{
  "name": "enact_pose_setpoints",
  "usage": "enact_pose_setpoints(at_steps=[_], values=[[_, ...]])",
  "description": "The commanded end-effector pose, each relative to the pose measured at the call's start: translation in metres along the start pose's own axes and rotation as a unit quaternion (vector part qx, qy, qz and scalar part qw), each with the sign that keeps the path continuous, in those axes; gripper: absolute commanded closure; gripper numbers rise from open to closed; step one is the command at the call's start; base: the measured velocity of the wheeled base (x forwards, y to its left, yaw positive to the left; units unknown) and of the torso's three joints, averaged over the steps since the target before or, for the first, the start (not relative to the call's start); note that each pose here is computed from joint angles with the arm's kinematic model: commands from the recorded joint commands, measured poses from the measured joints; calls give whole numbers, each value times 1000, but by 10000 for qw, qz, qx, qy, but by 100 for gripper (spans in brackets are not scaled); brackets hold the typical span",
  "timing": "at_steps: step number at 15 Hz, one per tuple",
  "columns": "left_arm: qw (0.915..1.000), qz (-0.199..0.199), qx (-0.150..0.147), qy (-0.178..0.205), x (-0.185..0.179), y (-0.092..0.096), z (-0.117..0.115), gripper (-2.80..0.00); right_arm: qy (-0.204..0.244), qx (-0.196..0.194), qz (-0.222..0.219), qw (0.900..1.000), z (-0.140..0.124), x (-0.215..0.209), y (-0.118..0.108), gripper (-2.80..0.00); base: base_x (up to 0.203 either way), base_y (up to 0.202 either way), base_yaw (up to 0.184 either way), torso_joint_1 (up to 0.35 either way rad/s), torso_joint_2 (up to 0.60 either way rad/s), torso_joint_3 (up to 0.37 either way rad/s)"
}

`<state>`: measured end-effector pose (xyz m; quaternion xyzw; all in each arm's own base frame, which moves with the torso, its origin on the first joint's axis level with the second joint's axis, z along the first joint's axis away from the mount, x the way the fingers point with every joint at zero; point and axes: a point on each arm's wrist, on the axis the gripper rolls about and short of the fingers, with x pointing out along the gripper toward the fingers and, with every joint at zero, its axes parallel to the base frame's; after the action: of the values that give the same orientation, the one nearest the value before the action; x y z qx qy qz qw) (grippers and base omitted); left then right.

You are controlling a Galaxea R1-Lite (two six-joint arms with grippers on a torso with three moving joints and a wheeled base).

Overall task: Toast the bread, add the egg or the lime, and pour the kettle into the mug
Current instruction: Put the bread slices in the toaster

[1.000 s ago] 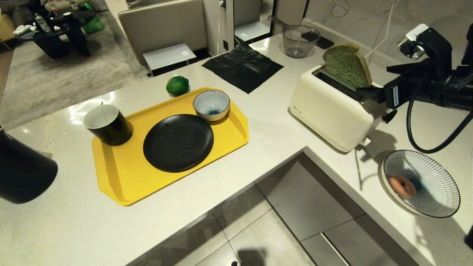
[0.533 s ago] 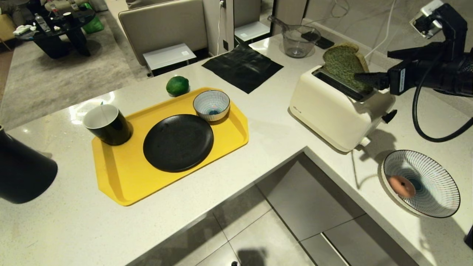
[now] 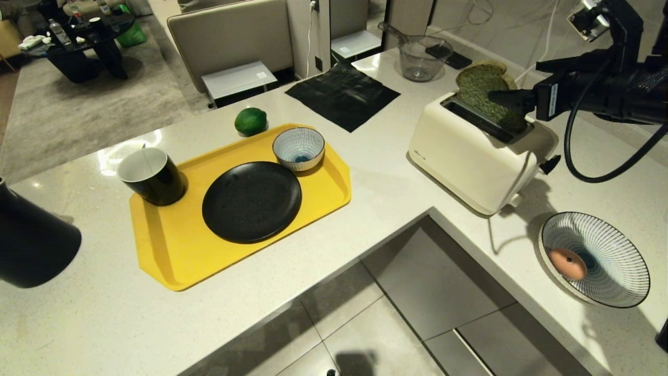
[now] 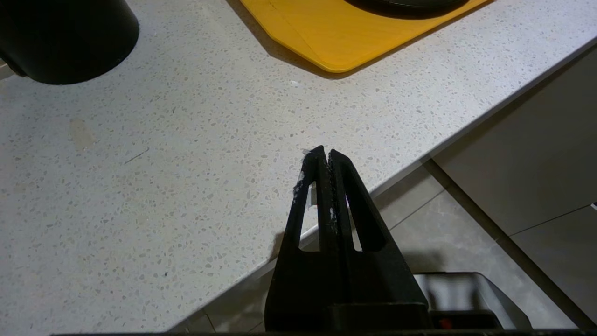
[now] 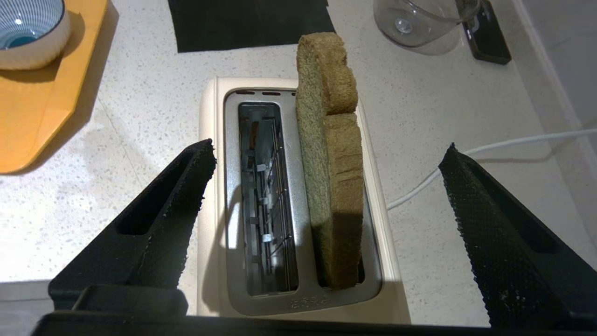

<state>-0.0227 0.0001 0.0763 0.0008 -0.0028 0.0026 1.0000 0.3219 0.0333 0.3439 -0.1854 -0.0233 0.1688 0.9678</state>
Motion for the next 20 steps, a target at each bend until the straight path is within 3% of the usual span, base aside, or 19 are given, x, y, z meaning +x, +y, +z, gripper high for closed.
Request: enact_pose_setpoints(at_steps=[1, 3, 9, 13, 16, 18, 19, 20], values=[[10000, 5, -1, -3, 0, 0, 0, 0, -8, 101, 14, 9999, -1, 2, 0, -280, 0, 0, 0, 0, 0, 0], [10000, 5, -1, -3, 0, 0, 0, 0, -67, 145, -10, 9999, 3, -2, -1, -280, 0, 0, 0, 0, 0, 0], [10000, 5, -1, -3, 0, 0, 0, 0, -326, 772, -170, 9963, 22, -30, -8, -280, 0, 0, 0, 0, 0, 0], [10000, 5, -1, -3, 0, 0, 0, 0, -325, 796, -412, 9954, 19, -36, -22, -280, 0, 0, 0, 0, 0, 0], [10000, 5, -1, -3, 0, 0, 0, 0, -410, 1116, -514, 9916, 23, -43, -27, -280, 0, 0, 0, 0, 0, 0], [10000, 5, -1, -3, 0, 0, 0, 0, -415, 1131, -674, 9904, 23, -50, -36, -280, 0, 0, 0, 0, 0, 0], [10000, 5, -1, -3, 0, 0, 0, 0, -427, 1132, -748, 9898, 22, -55, -41, 0, 0, 0, 0, 0, 0, 0], [10000, 5, -1, -3, 0, 0, 0, 0, -441, 1216, -820, 9882, 23, -60, -45, 0, 0, 0, 0, 0, 0, 0]])
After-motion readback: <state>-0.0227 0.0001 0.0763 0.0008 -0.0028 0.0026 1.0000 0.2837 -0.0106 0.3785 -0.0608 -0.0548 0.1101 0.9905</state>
